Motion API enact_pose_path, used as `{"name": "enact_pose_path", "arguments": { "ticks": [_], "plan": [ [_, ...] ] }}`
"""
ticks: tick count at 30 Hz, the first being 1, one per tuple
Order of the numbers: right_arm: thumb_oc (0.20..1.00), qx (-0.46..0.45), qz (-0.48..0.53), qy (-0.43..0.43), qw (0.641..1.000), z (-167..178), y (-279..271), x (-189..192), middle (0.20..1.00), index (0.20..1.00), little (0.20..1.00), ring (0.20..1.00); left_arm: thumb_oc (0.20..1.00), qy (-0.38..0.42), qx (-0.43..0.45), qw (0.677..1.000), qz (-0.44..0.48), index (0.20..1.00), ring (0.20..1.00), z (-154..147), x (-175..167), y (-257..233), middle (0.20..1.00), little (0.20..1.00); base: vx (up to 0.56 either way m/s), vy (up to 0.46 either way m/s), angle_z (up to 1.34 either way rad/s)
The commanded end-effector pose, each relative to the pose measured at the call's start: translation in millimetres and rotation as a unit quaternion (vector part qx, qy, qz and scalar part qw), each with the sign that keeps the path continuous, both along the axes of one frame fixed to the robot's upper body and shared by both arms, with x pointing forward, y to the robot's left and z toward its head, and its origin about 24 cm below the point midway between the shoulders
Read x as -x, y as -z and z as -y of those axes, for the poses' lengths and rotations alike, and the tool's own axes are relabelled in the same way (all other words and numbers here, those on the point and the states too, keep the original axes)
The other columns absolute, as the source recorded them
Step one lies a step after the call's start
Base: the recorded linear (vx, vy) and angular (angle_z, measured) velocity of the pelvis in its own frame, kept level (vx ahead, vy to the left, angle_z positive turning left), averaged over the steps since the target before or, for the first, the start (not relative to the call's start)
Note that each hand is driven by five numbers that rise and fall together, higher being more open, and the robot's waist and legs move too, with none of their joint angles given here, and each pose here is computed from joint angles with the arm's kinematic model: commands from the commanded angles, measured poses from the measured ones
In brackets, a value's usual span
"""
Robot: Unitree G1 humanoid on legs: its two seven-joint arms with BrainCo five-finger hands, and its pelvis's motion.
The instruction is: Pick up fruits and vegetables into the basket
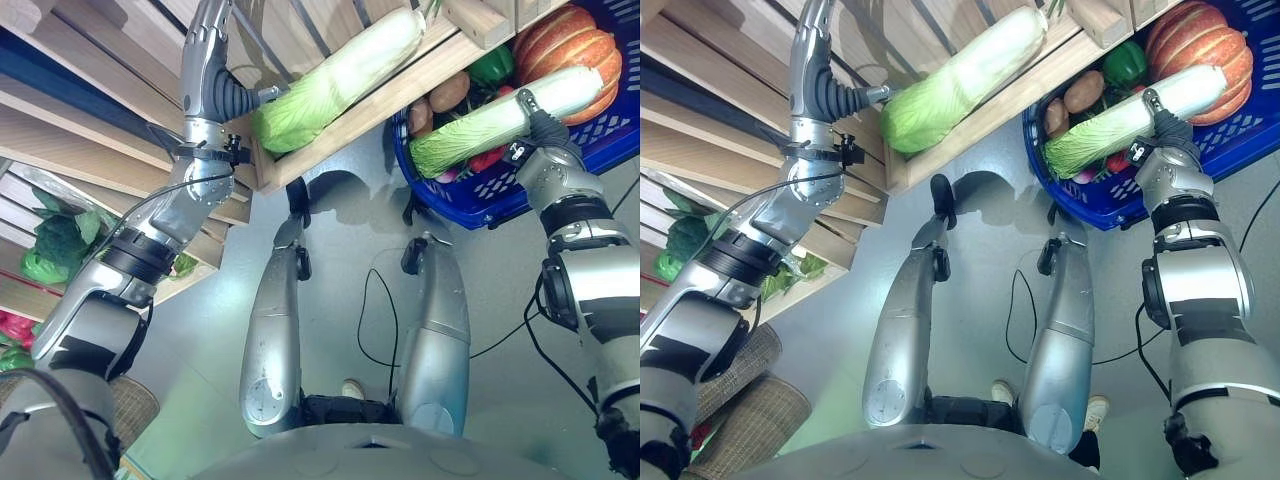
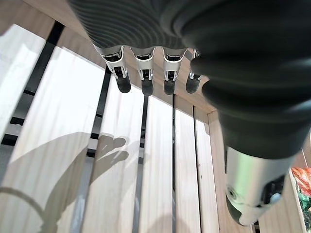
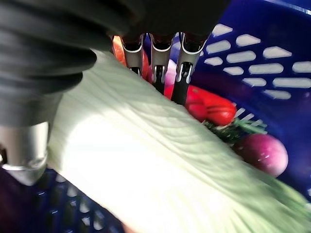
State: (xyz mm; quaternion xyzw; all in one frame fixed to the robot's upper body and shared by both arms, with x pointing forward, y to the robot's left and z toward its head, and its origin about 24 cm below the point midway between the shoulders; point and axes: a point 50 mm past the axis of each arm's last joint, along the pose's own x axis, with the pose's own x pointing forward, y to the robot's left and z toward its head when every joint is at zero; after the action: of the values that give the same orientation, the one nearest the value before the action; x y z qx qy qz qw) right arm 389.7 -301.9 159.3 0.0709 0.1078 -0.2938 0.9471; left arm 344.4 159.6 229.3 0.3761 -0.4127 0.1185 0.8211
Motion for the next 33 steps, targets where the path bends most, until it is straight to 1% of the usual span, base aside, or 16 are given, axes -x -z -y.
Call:
{"name": "enact_pose_path", "arguments": {
  "ticks": [1,6,8,14,21,25,27,28,29,33],
  "plan": [
    [1.0,0.064,-0.029,0.062,0.996,23.5,6.5,13.8,1.0,1.0,1.0,1.0,1.0,0.01,0.023,1.0,0.009,1.0,1.0,2.2,4.1,-0.9,1.0,1.0,0.0,0.0,0.0],
    [1.0,0.115,-0.001,0.12,0.986,25.6,-6.9,14.9,1.0,1.0,1.0,1.0,1.0,0.005,0.025,1.0,0.004,1.0,1.0,1.7,2.7,1.1,1.0,1.0,0.0,0.034,0.01],
    [1.0,0.133,0.016,0.13,0.982,24.8,-12.2,15.1,1.0,1.0,1.0,1.0,1.0,0.003,0.026,1.0,0.003,1.0,1.0,0.0,3.2,1.9,1.0,1.0,0.0,0.063,0.0],
    [1.0,0.173,0.074,0.139,0.972,11.5,-21.8,15.3,1.0,1.0,1.0,1.0,1.0,-0.009,0.033,0.999,0.004,1.0,1.0,-3.9,5.9,8.6,1.0,1.0,0.0,0.054,-0.02],
    [1.0,0.21,0.188,0.132,0.95,-16.1,-33.0,31.1,1.0,1.0,1.0,1.0,1.0,-0.048,0.033,0.998,-0.015,1.0,1.0,-14.9,10.8,23.2,1.0,1.0,0.0,0.059,-0.03],
    [1.0,0.246,0.299,0.068,0.919,-53.1,-39.2,58.5,1.0,1.0,1.0,1.0,1.0,-0.08,0.038,0.995,-0.051,1.0,1.0,-26.9,14.2,37.5,1.0,1.0,0.0,0.11,-0.06],
    [1.0,0.257,0.326,0.043,0.909,-62.9,-38.8,67.5,1.0,1.0,1.0,1.0,1.0,-0.088,0.037,0.993,-0.072,1.0,1.0,-31.3,14.4,42.8,1.0,1.0,0.01,0.11,-0.11],
    [1.0,0.279,0.356,0.014,0.892,-75.3,-41.8,76.5,1.0,1.0,1.0,1.0,1.0,-0.1,0.039,0.99,-0.086,1.0,1.0,-36.0,14.8,47.1,1.0,1.0,0.02,0.16,-0.14],
    [1.0,0.304,0.371,-0.005,0.877,-84.1,-41.8,84.0,1.0,1.0,1.0,1.0,1.0,-0.108,0.043,0.987,-0.108,1.0,1.0,-40.9,14.1,52.1,1.0,1.0,0.02,0.161,-0.18],
    [1.0,0.358,0.403,-0.06,0.84,-99.3,-47.4,98.5,1.0,1.0,1.0,1.0,1.0,-0.127,0.074,0.975,-0.165,1.0,1.0,-55.6,12.8,71.4,1.0,1.0,0.03,0.138,-0.16]
  ]
}}
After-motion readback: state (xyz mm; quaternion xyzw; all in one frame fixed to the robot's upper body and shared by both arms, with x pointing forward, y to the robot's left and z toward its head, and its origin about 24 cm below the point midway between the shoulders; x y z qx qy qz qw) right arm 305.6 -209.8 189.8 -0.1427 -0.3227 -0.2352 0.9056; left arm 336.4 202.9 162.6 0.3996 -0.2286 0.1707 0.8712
